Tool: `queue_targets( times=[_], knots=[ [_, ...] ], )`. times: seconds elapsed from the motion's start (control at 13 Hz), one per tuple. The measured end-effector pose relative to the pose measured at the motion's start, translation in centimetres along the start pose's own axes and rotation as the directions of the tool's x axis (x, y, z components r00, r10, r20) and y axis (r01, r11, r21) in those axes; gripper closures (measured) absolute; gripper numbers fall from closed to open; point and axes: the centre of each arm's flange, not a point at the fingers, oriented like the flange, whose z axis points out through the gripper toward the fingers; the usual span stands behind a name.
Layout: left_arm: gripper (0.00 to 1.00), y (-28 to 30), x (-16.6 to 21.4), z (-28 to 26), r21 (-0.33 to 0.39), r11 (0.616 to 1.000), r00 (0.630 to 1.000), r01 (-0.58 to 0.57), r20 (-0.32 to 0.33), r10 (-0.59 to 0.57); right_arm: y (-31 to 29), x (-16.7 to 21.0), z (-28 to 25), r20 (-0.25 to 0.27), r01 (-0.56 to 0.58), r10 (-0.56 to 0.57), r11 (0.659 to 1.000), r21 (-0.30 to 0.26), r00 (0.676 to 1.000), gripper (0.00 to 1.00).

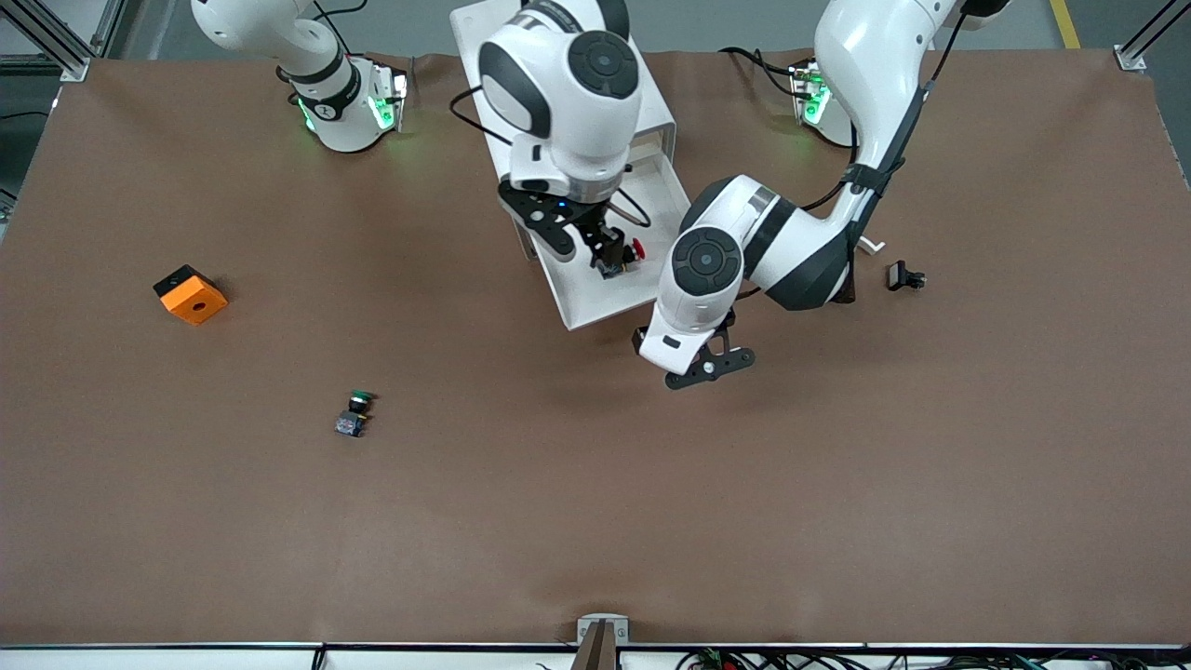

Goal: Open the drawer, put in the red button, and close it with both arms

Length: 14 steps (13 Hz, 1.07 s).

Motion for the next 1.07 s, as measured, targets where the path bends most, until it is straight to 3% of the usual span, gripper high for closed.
queue_targets(
  times=[0.31,0.54,1.07],
  knots=[
    [0.0,1.0,-1.9,1.3,-0.02,0.999,0.999,0.037,0.006,-0.036,3.6,10.5,-4.1,0.026,0.126,-0.126,0.992,0.007,0.992,0.0],
    [0.0,1.7,-3.3,1.9,-0.017,0.999,0.999,0.027,0.022,-0.027,6.9,17.5,-5.5,0.048,0.253,-0.253,0.967,0.003,0.966,0.0],
    [0.0,3.9,-8.3,2.9,-0.012,0.998,0.996,0.055,0.073,-0.054,17.6,34.7,-5.8,0.111,0.541,-0.541,0.84,0.032,0.834,0.0]
  ],
)
